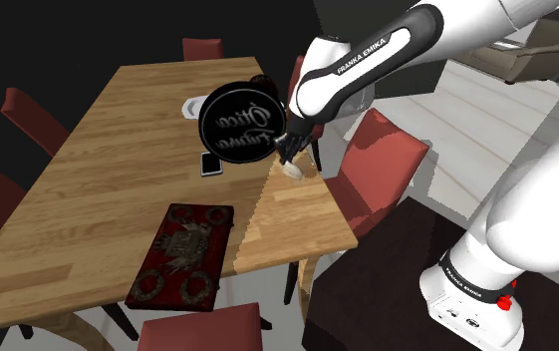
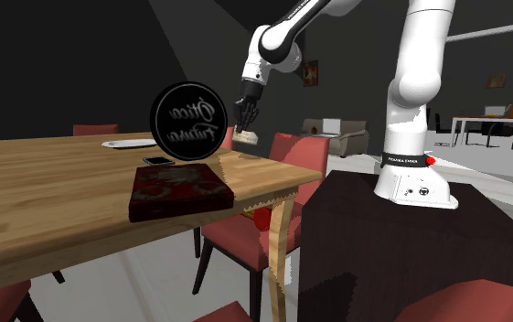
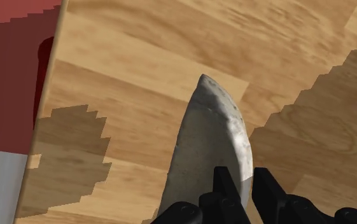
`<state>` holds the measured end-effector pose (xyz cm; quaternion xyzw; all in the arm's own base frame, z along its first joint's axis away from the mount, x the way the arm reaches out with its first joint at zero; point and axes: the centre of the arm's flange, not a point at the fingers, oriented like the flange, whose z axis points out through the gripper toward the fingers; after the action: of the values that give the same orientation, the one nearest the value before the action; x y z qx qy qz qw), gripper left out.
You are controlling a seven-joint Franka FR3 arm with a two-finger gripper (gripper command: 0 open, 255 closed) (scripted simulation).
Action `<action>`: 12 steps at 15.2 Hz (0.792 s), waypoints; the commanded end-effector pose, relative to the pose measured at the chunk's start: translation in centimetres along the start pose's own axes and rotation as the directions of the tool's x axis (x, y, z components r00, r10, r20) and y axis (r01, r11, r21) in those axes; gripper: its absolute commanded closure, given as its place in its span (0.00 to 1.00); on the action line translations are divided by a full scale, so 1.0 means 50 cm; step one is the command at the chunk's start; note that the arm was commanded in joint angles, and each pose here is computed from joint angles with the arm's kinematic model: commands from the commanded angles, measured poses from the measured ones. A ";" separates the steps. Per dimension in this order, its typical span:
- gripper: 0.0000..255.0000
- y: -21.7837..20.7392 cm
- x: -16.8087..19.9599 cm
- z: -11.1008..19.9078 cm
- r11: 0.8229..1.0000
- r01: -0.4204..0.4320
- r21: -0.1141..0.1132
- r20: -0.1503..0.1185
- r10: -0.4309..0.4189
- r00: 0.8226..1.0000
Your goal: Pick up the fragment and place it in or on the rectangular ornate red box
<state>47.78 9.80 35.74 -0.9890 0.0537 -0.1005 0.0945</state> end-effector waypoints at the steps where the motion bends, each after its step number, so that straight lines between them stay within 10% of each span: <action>1: 1.00 -0.004 0.003 -0.020 1.000 0.000 0.000 0.000 0.000 1.000; 12: 1.00 -0.190 -0.029 -0.027 1.000 0.000 0.000 0.000 0.000 1.000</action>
<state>47.20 17.53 38.58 -0.9891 0.0528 -0.1002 0.0941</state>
